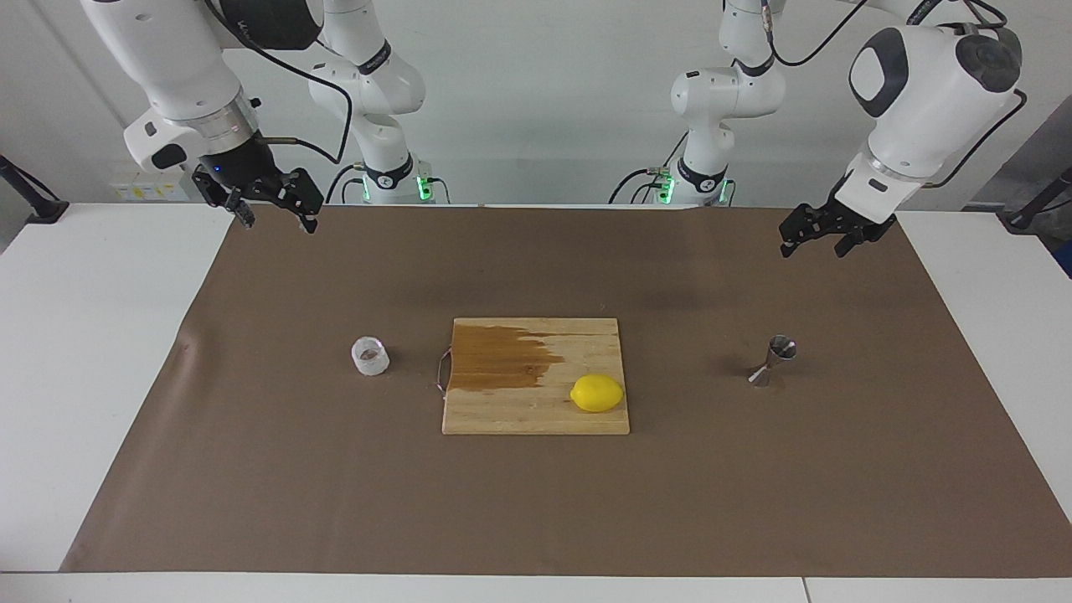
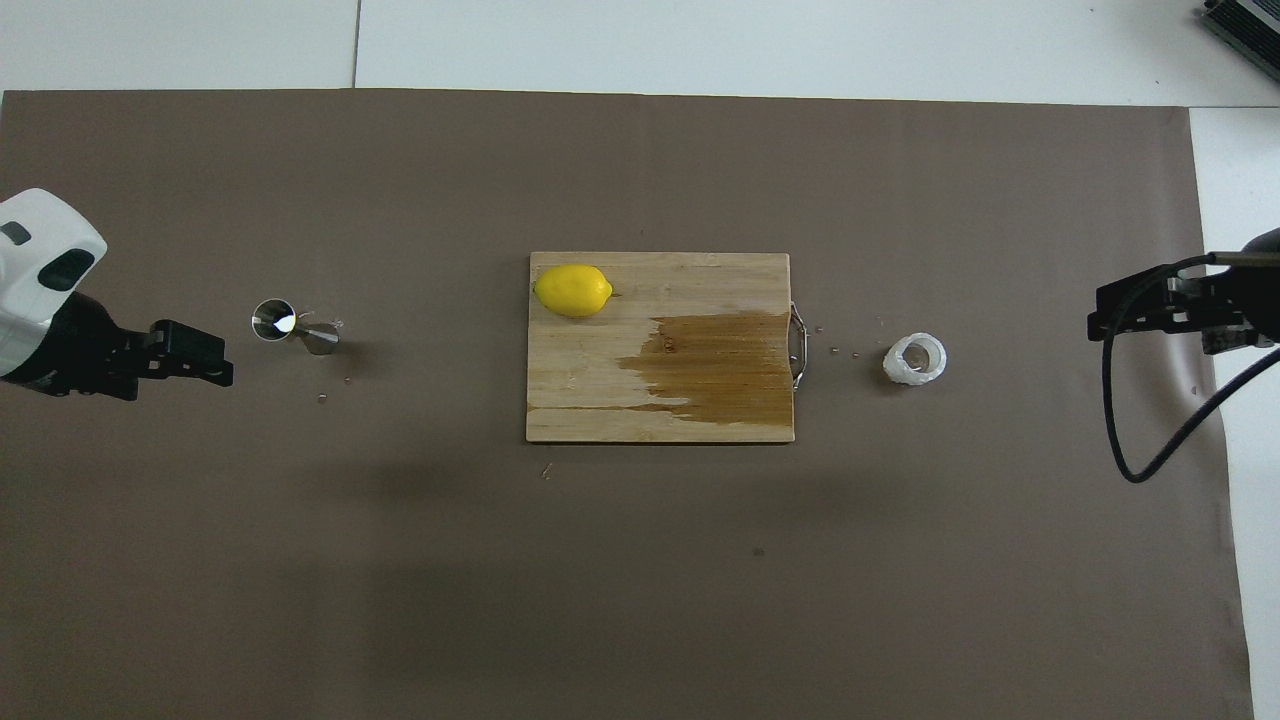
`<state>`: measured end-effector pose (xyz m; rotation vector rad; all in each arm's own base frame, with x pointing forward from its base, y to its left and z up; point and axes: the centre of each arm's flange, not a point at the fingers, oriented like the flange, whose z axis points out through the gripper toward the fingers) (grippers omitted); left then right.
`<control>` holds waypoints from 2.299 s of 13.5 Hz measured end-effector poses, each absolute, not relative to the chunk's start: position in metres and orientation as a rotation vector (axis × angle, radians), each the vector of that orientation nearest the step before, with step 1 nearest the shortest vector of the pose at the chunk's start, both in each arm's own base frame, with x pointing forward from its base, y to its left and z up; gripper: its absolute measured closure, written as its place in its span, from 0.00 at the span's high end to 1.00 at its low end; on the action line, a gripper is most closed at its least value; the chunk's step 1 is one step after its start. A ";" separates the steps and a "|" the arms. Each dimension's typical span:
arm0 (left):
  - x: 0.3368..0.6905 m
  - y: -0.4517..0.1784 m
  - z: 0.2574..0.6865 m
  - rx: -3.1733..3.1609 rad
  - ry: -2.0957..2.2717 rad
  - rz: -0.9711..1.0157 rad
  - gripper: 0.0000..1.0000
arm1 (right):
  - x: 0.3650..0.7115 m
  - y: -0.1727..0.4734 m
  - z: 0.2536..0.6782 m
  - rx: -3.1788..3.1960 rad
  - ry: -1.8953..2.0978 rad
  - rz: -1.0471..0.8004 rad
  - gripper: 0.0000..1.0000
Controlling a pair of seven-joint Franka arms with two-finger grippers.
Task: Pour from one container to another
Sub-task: 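Reach the open left gripper toward the small silver cup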
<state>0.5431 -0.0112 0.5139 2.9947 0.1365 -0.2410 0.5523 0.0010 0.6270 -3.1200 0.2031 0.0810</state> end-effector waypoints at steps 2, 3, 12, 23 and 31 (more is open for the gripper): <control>0.552 0.001 0.483 2.894 0.322 -0.359 1.00 | 0.552 0.001 0.627 -3.120 0.203 0.081 1.00; 0.553 0.006 0.470 2.830 0.445 -0.429 1.00 | 0.552 0.001 0.627 -3.120 0.203 0.081 1.00; 0.601 0.039 0.396 2.378 0.972 -0.821 1.00 | 0.552 0.001 0.627 -3.120 0.203 0.081 1.00; 0.634 0.058 0.361 2.032 1.168 -0.971 1.00 | 0.552 0.001 0.627 -3.120 0.203 0.081 1.00; 0.648 0.072 0.336 1.949 1.195 -0.976 1.00 | 0.552 0.001 0.627 -3.120 0.203 0.081 1.00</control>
